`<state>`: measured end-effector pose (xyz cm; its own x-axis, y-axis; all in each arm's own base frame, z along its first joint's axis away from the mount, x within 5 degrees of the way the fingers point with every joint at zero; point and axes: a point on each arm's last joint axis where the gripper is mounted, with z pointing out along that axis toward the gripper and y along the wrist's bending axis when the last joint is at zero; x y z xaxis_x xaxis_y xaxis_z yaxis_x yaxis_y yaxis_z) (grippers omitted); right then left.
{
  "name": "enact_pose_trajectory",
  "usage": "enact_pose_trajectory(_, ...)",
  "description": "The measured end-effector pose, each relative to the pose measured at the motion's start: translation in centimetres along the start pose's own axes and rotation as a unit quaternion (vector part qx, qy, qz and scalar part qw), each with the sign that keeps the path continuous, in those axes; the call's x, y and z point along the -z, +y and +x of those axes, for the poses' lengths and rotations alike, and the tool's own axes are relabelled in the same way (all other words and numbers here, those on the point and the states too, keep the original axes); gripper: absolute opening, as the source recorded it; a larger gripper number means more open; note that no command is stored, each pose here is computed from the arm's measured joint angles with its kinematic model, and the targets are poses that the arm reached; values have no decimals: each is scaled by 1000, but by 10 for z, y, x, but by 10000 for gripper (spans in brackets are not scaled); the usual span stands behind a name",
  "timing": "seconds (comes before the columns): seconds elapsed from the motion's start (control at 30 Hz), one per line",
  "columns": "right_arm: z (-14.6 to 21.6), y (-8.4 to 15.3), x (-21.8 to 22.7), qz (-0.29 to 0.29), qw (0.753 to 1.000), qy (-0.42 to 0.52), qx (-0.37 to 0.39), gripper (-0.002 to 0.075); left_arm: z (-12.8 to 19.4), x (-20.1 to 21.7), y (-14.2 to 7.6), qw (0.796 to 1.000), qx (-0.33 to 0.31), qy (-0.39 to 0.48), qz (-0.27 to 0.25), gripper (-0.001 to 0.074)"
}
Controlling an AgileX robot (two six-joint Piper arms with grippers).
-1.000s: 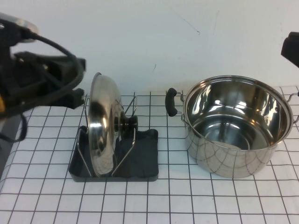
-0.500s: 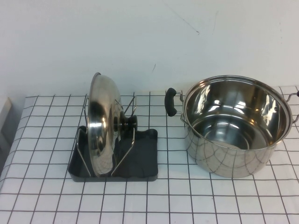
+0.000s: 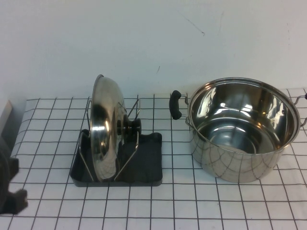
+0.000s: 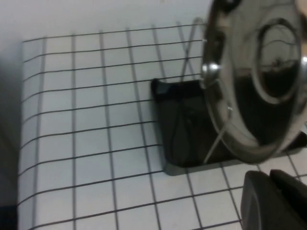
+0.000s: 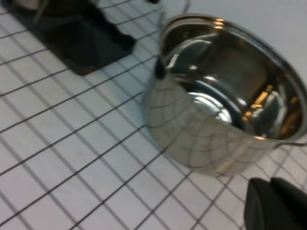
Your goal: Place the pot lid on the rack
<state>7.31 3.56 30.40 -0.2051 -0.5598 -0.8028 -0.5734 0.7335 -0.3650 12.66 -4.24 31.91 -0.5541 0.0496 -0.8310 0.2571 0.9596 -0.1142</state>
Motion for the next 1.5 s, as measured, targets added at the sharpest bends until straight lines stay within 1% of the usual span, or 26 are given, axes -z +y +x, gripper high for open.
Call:
enact_pose_trajectory(0.07, 14, 13, -2, -37, 999, -8, 10, -1, 14, -2, -5, 999, -16, -7, 37, -1)
enact_pose_trajectory(0.13, 25, 23, -4, -62, 998, -15, 22, -1, 25, -4, -7, 998, -26, -11, 59, -1)
enact_pose_trajectory(0.3, 41, 33, -8, -81, 996, -9, 35, -1, 52, -9, -15, 992, -30, -26, 119, -1)
enact_pose_trajectory(0.47, 46, 37, -9, -101, 995, 8, 26, -1, 55, -8, -21, 985, -34, -51, 161, -1)
enact_pose_trajectory(0.63, 45, 40, -8, -114, 993, 4, 10, -1, 52, -6, -24, 982, -8, -66, 176, -1)
enact_pose_trajectory(1.07, 45, 40, -8, -116, 993, 5, 9, -1, 52, -7, -24, 981, -7, -67, 180, -2)
enact_pose_trajectory(1.1, 45, 40, -8, -116, 993, 5, 9, -1, 53, -7, -24, 982, -17, -67, 177, -2)
enact_pose_trajectory(1.23, 45, 40, -8, -117, 993, 4, 7, -1, 55, -1, -21, 979, -106, -87, 153, -2)
enact_pose_trajectory(1.37, 44, 40, -8, -118, 993, 4, 6, -1, 57, 23, -17, 971, -137, -147, 127, -2)
enact_pose_trajectory(1.5, 44, 40, -8, -118, 993, 4, 6, -1, 60, 47, -12, 956, -180, -223, 68, -2)
